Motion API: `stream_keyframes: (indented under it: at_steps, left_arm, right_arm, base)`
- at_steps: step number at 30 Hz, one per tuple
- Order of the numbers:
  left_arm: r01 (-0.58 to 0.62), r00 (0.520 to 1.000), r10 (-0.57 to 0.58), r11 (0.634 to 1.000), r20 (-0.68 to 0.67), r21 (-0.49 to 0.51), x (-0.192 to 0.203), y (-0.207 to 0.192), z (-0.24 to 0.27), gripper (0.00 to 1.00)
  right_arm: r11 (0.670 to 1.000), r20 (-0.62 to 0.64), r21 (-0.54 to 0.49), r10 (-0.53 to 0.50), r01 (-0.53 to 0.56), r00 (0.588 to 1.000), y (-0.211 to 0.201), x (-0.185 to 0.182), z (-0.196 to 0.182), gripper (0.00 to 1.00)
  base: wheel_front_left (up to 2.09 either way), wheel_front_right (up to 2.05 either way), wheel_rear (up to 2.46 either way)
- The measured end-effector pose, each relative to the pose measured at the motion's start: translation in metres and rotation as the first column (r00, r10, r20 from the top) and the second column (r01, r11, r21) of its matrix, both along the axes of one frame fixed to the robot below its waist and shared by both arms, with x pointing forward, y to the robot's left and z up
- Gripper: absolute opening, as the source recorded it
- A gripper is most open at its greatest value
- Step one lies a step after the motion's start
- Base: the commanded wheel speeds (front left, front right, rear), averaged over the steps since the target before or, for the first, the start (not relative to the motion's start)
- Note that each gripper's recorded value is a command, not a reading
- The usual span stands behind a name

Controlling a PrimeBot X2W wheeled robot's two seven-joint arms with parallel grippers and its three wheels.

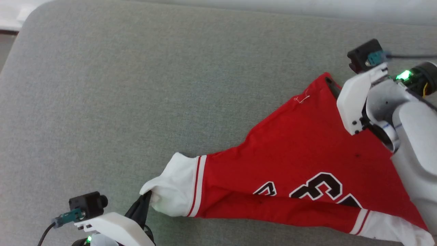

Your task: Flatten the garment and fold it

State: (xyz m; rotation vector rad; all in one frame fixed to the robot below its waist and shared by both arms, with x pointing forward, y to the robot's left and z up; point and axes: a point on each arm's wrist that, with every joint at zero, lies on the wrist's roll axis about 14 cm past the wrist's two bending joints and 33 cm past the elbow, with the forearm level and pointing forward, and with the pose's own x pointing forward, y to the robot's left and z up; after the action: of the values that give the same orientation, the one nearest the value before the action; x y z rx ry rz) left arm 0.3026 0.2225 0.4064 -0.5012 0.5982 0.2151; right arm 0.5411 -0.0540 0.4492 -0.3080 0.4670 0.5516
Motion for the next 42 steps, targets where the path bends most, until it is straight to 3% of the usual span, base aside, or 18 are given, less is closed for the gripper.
stream_keyframes:
  at_steps: [4, 11, 12, 13, 16, 17, 23, 29, 35, 42]
  left_arm:
    - [-0.019, 1.000, 0.019, 1.000, -0.019, 0.001, -0.002, 0.003, -0.007, 0.00]
    - [-0.055, 0.997, 0.055, 0.999, -0.048, 0.000, -0.010, 0.009, -0.016, 0.00]
    - [-0.061, 0.997, 0.061, 0.998, -0.050, -0.002, -0.010, 0.009, -0.017, 0.00]
    - [-0.062, 0.997, 0.062, 0.998, -0.052, -0.003, -0.011, 0.009, -0.018, 0.00]
    - [-0.064, 0.996, 0.064, 0.998, -0.054, -0.006, -0.011, 0.009, -0.019, 0.00]
    - [-0.064, 0.997, 0.063, 0.998, -0.051, -0.006, -0.010, 0.009, -0.019, 0.00]
    - [-0.060, 0.998, 0.060, 0.998, -0.025, -0.004, -0.006, 0.009, -0.013, 0.00]
    - [-0.052, 0.999, 0.052, 0.999, 0.006, 0.007, -0.007, 0.011, -0.004, 0.00]
    - [-0.042, 0.998, 0.040, 0.999, 0.056, 0.030, -0.005, 0.013, 0.010, 0.00]
    - [-0.038, 0.977, 0.014, 0.994, 0.214, 0.106, 0.014, 0.018, 0.047, 0.00]
  right_arm:
    - [0.996, -0.157, -0.089, -0.013, -0.001, 0.988, 0.002, 0.006, -0.029, 1.00]
    - [0.982, -0.360, -0.188, -0.056, -0.013, 0.931, 0.004, 0.004, -0.063, 1.00]
    - [0.980, -0.379, -0.197, -0.063, -0.015, 0.923, 0.004, 0.004, -0.066, 0.65]
    - [0.979, -0.392, -0.201, -0.068, -0.013, 0.917, 0.005, 0.005, -0.066, 0.41]
    - [0.984, -0.418, -0.175, -0.089, 0.016, 0.904, 0.006, 0.008, -0.066, 0.03]
    - [0.986, -0.417, -0.162, -0.091, 0.024, 0.904, 0.006, 0.008, -0.065, 0.00]
    - [0.995, -0.264, 0.014, -0.090, 0.097, 0.960, 0.008, 0.018, -0.040, 0.00]
    - [0.963, -0.060, 0.234, -0.121, 0.132, 0.991, 0.003, -0.005, -0.012, 0.00]
    - [0.907, 0.060, 0.373, -0.235, 0.197, 0.970, -0.023, -0.046, 0.008, 0.00]
    - [0.844, 0.121, 0.445, -0.389, 0.300, 0.913, -0.064, -0.093, 0.030, 0.00]
  base:
    - [0.00, 0.00, 0.00]
    - [0.00, 0.00, 0.00]
    - [0.00, 0.00, 0.00]
    - [0.00, 0.00, 0.00]
    - [0.00, 0.00, 0.00]
    - [0.00, 0.00, 0.00]
    - [0.00, 0.00, 0.00]
    - [0.00, 0.00, 0.00]
    - [0.00, 0.00, 0.00]
    - [0.00, 0.00, 0.00]
